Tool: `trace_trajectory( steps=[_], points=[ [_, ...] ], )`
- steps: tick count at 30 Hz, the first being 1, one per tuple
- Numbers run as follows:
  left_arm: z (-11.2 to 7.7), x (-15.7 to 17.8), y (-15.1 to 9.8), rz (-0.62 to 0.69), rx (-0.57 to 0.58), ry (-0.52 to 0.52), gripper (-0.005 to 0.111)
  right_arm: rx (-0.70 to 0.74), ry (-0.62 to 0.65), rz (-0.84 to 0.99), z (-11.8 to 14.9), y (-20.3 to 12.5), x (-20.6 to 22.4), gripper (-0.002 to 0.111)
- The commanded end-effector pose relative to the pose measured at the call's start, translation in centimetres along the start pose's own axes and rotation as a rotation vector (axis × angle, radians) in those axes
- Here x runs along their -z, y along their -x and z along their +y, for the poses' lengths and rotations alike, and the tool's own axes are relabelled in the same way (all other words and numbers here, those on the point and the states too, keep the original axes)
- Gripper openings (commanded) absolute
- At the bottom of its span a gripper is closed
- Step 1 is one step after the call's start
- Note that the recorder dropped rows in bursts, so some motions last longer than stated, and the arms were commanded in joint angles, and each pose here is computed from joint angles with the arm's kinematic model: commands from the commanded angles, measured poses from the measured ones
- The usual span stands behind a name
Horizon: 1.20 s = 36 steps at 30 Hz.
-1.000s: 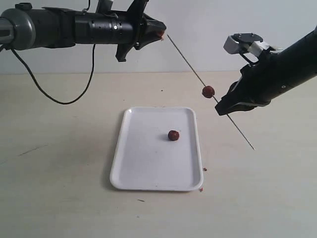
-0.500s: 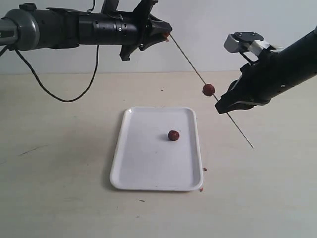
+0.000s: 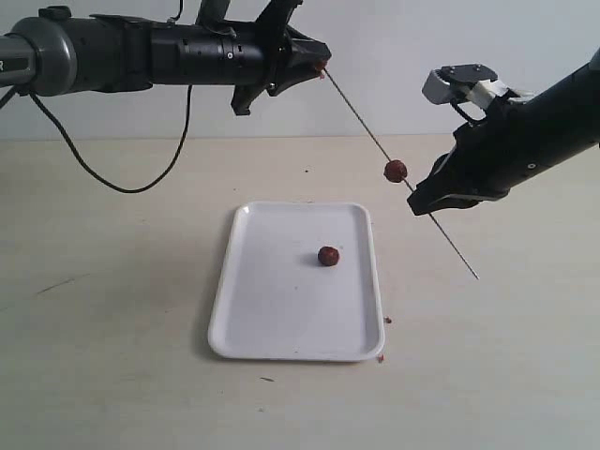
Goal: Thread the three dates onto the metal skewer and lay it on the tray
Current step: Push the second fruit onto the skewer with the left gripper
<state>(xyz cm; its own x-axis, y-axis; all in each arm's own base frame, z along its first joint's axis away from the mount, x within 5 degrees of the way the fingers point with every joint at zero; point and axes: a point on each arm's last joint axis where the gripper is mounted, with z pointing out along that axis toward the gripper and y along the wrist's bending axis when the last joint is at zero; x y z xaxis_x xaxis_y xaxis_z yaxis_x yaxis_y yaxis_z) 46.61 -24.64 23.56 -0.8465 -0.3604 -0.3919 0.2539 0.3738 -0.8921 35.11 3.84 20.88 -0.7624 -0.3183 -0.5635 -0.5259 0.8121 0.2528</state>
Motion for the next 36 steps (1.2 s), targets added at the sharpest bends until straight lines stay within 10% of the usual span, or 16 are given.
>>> trace_trajectory(
  steps=[1,36],
  points=[
    [-0.9,0.2,0.0,0.007,-0.024,-0.016,0.027,-0.013,-0.015,-0.024,-0.3,0.1,0.0,0.0],
    [-3.3,-4.2,-7.7,0.232,-0.446,0.075,0.034,-0.125,-0.035,-0.249,-1.4,1.8,-1.2,0.0]
  ],
)
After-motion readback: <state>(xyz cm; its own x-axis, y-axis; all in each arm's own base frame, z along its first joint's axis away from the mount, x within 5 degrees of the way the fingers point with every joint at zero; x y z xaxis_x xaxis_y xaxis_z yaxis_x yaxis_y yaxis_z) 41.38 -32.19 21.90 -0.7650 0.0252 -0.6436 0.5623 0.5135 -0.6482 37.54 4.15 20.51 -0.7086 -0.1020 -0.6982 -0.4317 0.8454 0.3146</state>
